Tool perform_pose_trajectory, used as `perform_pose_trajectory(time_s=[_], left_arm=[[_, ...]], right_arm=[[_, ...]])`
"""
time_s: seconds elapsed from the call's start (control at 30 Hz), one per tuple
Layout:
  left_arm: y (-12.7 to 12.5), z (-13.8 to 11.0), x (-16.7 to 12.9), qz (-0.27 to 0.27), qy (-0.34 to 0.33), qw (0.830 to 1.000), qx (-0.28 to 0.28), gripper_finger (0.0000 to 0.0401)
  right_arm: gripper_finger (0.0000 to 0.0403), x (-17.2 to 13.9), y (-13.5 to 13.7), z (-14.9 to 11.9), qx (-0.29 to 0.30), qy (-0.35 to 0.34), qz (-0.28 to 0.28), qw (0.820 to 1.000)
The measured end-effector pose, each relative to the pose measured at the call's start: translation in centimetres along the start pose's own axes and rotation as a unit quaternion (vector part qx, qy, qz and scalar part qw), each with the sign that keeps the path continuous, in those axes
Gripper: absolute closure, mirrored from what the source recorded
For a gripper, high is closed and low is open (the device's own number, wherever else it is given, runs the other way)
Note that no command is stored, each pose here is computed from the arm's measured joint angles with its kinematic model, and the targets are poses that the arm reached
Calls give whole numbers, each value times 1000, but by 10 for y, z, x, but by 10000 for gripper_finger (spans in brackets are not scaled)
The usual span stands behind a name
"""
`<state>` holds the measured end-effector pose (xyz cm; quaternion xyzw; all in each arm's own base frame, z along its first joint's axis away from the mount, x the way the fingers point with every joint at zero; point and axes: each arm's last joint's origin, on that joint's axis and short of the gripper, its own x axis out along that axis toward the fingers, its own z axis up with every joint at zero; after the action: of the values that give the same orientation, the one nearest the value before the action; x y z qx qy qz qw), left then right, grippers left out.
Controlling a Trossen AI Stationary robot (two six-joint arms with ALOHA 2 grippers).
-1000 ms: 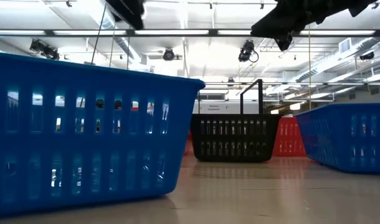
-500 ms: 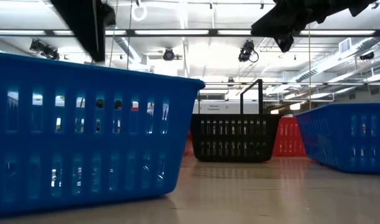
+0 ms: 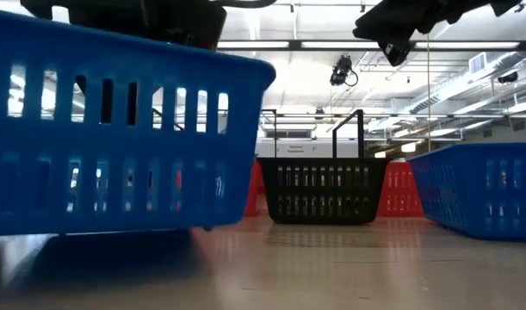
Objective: Stack baskets on shelf by color
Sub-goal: Put the middle blue bin on the shelf
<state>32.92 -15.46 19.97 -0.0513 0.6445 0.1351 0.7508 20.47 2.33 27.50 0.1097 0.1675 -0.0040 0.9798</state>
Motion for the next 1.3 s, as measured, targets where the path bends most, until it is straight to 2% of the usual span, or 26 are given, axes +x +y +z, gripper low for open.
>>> perform_pose_trajectory(time_s=[0.13,0.27,0.43,0.53,0.63,0.73,0.8,0.93,1.17,1.3], left_arm=[[3,0,-2,-18,19,1000,1,227],[5,1,-13,-10,34,999,7,227],[0,11,-32,-33,7,999,-2,227],[-14,20,-49,-94,-39,995,-20,228],[-35,24,-64,-178,-87,980,-18,228],[-53,20,-72,-224,-120,967,-12,229],[-64,17,-70,-235,-126,964,-7,229],[-79,11,-54,-229,-109,967,-4,229],[-103,10,-27,-271,-78,959,17,229],[-105,9,-14,-250,-61,966,7,229]], right_arm=[[328,0,4,-1,-3,1,6,1000],[328,0,4,-1,-6,2,8,1000],[328,0,4,-1,-7,1,1,1000],[328,0,4,-2,-5,2,-1,1000],[328,0,4,-2,-4,3,-1,1000],[328,0,4,-2,-4,3,-1,1000],[328,0,4,-2,-3,3,0,1000],[328,-1,5,-2,-4,4,3,1000],[328,-1,8,-3,-4,5,9,1000],[328,-1,8,-3,-2,5,10,1000]])
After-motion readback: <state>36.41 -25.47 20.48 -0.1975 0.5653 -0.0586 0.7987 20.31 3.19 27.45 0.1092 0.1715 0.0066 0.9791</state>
